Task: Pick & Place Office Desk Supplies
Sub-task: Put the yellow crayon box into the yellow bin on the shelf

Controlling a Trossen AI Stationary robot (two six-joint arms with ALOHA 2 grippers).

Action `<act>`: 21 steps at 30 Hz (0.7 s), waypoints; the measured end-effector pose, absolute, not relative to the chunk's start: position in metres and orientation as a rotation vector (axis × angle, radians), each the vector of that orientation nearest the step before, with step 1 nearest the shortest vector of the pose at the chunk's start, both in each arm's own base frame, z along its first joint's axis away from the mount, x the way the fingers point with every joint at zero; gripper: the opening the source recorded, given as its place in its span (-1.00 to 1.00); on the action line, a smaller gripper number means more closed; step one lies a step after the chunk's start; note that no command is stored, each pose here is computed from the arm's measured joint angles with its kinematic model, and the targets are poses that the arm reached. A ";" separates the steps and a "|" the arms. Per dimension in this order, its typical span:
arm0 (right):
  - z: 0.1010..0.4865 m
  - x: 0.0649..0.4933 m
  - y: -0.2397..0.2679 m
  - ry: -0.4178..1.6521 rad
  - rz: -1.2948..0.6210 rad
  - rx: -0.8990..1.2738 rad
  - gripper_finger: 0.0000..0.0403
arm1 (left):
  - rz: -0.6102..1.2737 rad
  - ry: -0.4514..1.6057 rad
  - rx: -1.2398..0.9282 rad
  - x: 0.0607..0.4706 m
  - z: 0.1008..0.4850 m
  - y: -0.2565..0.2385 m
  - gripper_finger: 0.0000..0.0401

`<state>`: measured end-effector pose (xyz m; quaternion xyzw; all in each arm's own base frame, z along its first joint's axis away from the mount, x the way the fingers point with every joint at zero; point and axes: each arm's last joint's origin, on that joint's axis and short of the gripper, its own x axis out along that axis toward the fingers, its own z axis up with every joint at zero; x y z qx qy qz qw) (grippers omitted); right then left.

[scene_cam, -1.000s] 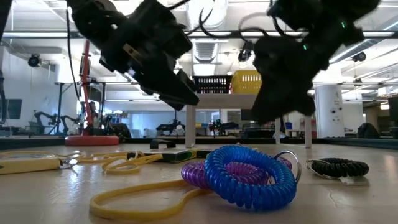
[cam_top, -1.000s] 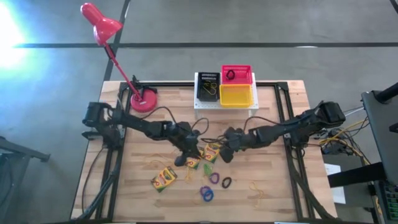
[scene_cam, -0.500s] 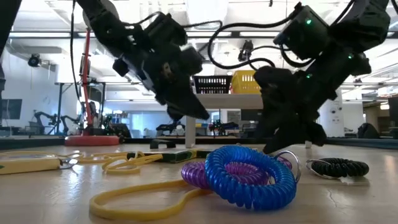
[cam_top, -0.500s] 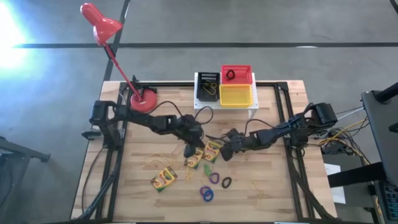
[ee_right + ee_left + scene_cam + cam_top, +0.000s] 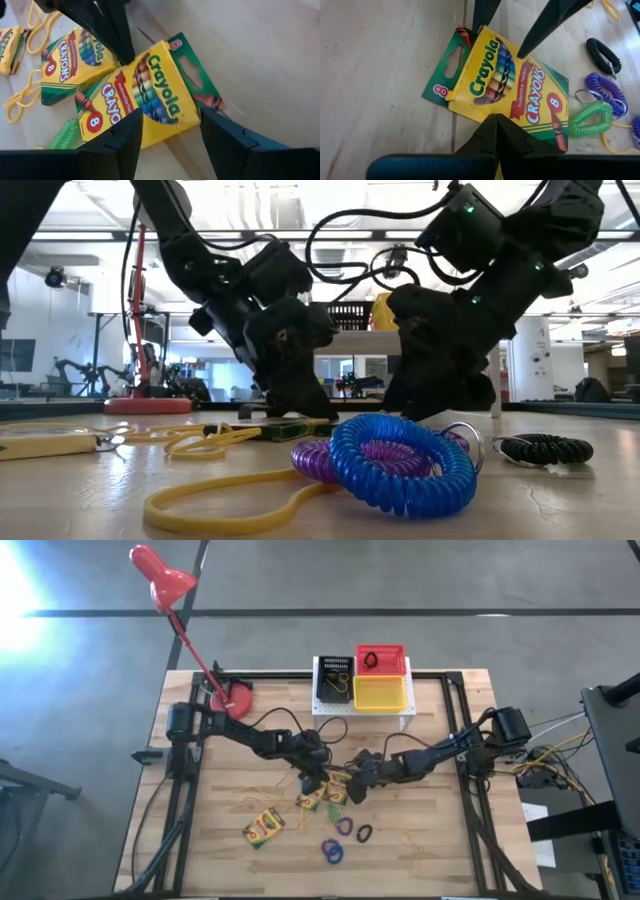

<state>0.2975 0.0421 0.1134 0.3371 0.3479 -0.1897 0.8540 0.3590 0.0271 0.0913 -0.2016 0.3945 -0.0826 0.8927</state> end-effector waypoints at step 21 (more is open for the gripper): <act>0.135 0.288 0.041 0.839 -0.326 0.612 -0.14 | -0.355 0.710 -0.358 0.357 0.128 0.018 -0.97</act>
